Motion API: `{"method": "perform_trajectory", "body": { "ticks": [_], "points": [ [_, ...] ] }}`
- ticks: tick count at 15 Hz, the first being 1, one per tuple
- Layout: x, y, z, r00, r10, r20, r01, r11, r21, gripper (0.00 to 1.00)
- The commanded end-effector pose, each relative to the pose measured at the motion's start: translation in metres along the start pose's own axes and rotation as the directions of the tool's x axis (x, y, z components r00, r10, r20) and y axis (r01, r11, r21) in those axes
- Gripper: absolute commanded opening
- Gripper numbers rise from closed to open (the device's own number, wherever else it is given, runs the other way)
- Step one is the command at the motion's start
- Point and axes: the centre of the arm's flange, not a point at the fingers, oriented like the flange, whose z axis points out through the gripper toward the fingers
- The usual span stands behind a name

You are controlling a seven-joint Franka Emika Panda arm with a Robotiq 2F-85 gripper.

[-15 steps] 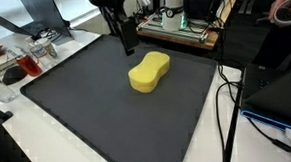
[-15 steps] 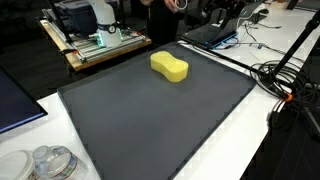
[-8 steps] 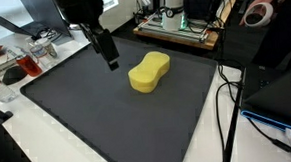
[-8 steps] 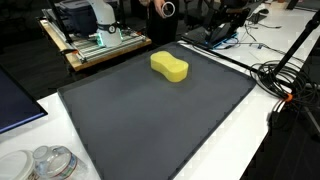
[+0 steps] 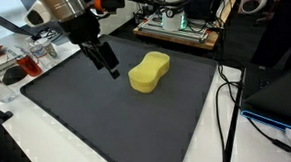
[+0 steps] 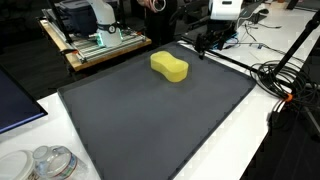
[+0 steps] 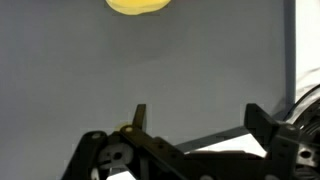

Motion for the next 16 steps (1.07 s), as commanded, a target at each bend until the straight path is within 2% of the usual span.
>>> {"method": "perform_trajectory", "body": {
  "ticks": [1, 4, 5, 10, 16],
  "points": [
    [-0.053, 0.019, 0.001, 0.99, -0.12, 0.076, 0.114, 0.99, 0.079, 1.0],
    [-0.066, 0.021, -0.005, 0.981, -0.129, 0.142, 0.121, 0.991, 0.064, 1.0],
    [-0.039, 0.011, 0.007, 0.987, -0.116, 0.108, 0.113, 0.993, 0.037, 1.0],
    [-0.041, 0.012, 0.008, 0.986, -0.117, 0.115, 0.113, 0.993, 0.035, 1.0],
    [0.009, 0.016, -0.008, 0.97, -0.099, 0.224, 0.086, 0.994, 0.063, 1.0]
  ]
}}
